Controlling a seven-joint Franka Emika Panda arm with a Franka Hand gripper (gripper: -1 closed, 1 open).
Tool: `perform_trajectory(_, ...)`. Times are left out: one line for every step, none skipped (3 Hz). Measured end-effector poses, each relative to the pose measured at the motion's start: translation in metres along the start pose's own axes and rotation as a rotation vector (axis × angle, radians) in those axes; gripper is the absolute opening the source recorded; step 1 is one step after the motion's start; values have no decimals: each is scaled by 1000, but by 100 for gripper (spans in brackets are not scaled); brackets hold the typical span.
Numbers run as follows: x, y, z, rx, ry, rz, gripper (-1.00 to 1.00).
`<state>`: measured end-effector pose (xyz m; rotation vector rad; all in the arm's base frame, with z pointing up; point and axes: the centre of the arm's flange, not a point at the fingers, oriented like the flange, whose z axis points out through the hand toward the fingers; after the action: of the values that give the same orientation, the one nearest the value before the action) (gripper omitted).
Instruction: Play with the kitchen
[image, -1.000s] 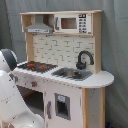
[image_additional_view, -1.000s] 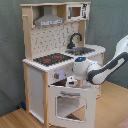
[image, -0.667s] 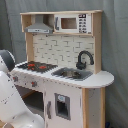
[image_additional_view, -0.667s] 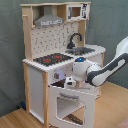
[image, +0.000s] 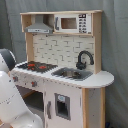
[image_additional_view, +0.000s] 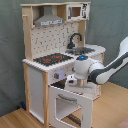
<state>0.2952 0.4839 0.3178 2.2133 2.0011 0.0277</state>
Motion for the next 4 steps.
perform_trajectory(-5, 1, -18, -9, -5, 13, -100)
perform_trajectory(-7, -5, -33, -13, -11, 31, -100)
perform_trajectory(-8, -14, -43, -18, -33, 57, -100)
perform_trajectory(-14, -17, -41, -18, -89, 111, -100)
